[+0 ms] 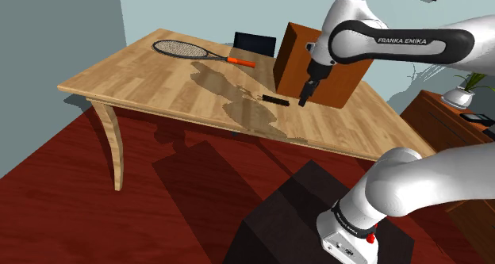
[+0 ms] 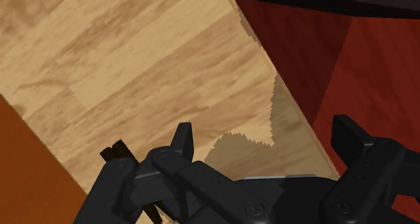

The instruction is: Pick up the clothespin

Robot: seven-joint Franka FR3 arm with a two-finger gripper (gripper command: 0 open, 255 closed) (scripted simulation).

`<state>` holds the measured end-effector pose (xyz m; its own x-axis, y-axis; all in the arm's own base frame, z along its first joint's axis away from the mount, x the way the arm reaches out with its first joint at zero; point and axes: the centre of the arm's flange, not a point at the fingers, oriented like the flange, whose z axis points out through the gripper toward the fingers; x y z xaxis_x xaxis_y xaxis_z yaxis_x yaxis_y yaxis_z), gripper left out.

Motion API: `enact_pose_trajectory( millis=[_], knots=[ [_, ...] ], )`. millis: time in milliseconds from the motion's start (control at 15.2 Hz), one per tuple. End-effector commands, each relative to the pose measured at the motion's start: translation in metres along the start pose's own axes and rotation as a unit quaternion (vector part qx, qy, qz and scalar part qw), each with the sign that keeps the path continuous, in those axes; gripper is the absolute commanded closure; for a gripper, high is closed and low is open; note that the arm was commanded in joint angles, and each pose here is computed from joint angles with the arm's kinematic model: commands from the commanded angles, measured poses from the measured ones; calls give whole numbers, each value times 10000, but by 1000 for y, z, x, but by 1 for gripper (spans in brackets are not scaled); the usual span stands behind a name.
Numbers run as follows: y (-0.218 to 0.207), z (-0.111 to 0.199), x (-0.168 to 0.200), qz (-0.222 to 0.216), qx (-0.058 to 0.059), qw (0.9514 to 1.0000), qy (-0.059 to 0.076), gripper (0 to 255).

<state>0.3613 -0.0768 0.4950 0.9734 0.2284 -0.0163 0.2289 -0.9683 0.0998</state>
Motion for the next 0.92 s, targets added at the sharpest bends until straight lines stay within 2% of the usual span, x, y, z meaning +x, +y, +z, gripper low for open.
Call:
enact_pose_trajectory(
  millis=[0,396,594,858],
  knots=[
    [20,13,8,-278,-18,9996,66,0],
    [75,53,43,-1051,-45,9942,238,0],
    [100,73,64,-1434,-58,9891,324,0],
    [131,98,95,-1943,-76,9799,437,0]
  ],
)
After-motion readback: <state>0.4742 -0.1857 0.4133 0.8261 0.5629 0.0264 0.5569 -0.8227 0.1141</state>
